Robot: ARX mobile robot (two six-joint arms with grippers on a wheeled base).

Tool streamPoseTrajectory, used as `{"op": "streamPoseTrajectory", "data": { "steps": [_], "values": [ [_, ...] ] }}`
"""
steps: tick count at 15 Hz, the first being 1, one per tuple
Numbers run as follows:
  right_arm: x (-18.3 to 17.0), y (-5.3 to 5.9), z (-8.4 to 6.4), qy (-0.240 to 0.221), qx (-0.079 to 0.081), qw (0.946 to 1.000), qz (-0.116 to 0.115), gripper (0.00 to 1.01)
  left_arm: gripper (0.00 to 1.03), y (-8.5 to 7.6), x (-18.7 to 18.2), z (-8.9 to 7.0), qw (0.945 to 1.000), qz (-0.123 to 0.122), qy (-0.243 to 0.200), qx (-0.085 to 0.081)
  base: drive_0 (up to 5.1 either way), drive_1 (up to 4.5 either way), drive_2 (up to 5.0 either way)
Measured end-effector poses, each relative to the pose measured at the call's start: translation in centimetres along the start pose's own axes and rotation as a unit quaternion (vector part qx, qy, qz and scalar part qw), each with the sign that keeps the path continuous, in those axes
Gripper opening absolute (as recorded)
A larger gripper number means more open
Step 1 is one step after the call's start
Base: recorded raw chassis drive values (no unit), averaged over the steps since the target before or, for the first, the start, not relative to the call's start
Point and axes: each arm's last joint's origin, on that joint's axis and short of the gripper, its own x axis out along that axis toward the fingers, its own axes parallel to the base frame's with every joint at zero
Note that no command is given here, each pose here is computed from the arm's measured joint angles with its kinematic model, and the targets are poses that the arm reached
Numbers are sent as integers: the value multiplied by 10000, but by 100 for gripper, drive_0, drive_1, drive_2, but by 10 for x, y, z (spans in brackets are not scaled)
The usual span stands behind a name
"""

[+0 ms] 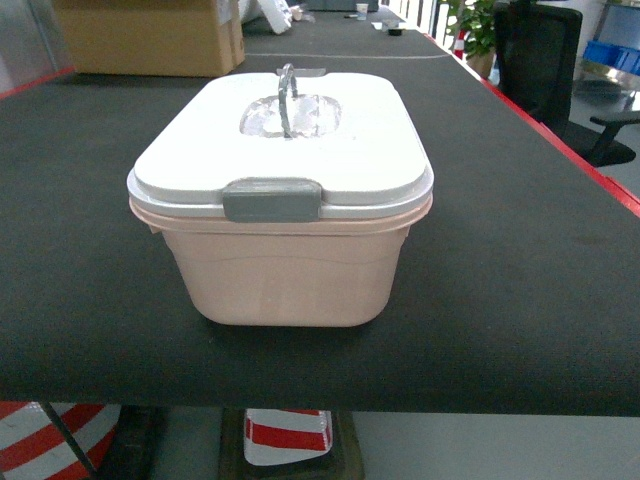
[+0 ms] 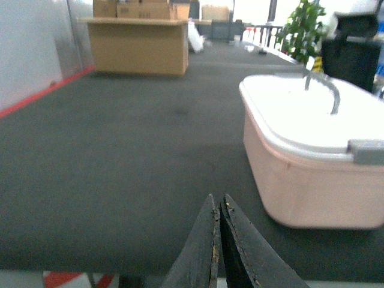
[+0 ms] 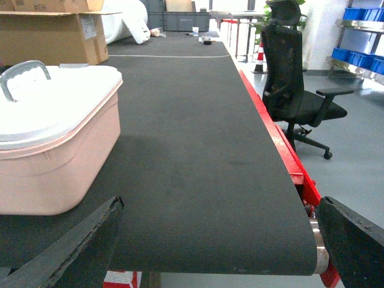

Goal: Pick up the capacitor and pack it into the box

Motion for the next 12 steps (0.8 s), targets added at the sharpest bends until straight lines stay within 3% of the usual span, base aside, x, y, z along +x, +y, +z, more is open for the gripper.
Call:
{"op": "streamPoseTrajectory", "data": {
  "steps": [2, 3, 7, 11, 12],
  "values": [
    [0, 0, 0, 2, 0, 10000, 0, 98, 2, 0, 0, -2, 9999, 19, 101, 0, 0, 0, 0],
    [0, 0, 0, -2, 0, 10000, 0, 98, 21, 0, 0, -1, 10000, 18, 76, -2, 0, 0, 0],
    [0, 0, 0, -2, 0, 10000, 0, 98, 64, 0, 0, -1, 10000, 14, 76, -2, 0, 0, 0],
    [0, 0, 0, -2, 2, 10000, 0, 98, 100, 0, 0, -1, 10000, 14, 76, 2, 0, 0, 0],
    [0, 0, 0, -2, 2, 10000, 0, 98, 98, 0, 0, -1, 10000, 14, 76, 2, 0, 0, 0]
  ]
}}
